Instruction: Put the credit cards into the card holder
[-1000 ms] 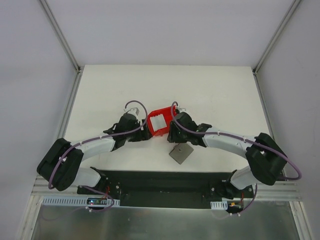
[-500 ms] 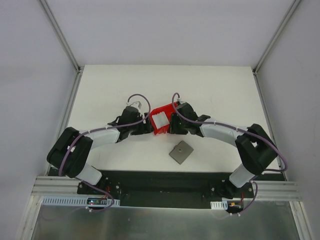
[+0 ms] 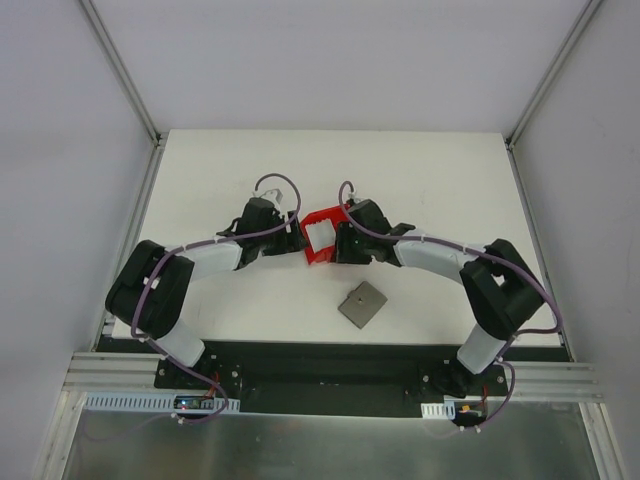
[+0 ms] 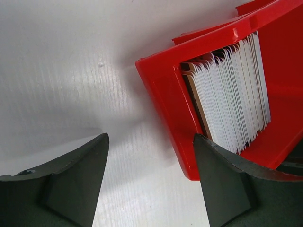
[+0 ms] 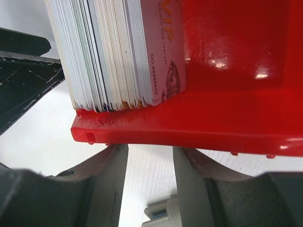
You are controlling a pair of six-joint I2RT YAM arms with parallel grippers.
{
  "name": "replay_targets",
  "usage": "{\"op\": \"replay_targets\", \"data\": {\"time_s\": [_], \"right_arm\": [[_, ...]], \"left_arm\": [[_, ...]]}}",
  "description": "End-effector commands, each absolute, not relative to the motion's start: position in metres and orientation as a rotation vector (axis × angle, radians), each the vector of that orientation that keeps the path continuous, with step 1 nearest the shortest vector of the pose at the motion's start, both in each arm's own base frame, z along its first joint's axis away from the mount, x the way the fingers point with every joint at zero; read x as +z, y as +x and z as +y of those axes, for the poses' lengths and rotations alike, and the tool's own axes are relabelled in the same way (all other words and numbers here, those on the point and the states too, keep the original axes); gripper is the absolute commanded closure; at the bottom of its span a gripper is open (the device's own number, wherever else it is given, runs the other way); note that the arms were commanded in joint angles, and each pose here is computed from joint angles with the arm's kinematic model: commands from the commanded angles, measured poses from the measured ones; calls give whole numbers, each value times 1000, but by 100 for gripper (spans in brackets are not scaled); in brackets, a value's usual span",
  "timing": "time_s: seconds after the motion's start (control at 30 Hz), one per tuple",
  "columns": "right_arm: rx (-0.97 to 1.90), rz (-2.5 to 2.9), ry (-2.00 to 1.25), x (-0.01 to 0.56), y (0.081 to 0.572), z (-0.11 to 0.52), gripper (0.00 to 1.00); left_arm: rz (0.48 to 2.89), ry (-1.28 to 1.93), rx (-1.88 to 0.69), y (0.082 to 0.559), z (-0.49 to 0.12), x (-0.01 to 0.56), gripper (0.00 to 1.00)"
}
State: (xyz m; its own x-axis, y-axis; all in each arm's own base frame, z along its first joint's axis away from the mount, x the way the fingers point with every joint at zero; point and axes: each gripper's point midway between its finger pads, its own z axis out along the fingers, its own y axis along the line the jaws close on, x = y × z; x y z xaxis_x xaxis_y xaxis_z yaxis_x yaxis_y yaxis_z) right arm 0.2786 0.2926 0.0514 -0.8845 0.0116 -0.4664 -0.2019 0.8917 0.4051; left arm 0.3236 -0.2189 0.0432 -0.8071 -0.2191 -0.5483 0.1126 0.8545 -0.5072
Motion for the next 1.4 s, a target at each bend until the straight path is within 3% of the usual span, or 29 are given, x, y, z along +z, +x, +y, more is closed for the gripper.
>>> {"op": "replay_targets", "data": {"time_s": [0.0, 0.2, 0.43, 0.73, 1.03, 1.13, 1.37], "right_arm": [[685, 2531, -160, 67, 296, 310, 55], [708, 2522, -191, 76, 289, 307, 54], [747, 2492, -115, 101, 239, 266, 44], [660, 2518, 447, 50, 172, 191, 33], [541, 2563, 516, 21, 174, 183, 31], [551, 2578, 456, 15, 180, 193, 34], [556, 2612, 54, 26, 194, 219, 68]], "left_arm": [[2351, -11, -753, 342, -227, 59, 29], [2370, 0, -727, 335, -218, 55, 29], [2365, -34, -641, 298, -186, 62, 20], [2360, 49, -868, 239, -193, 75, 17], [2348, 86, -950, 216, -195, 82, 18], [2346, 92, -963, 211, -195, 83, 18], [2346, 136, -985, 201, -195, 86, 18]]}}
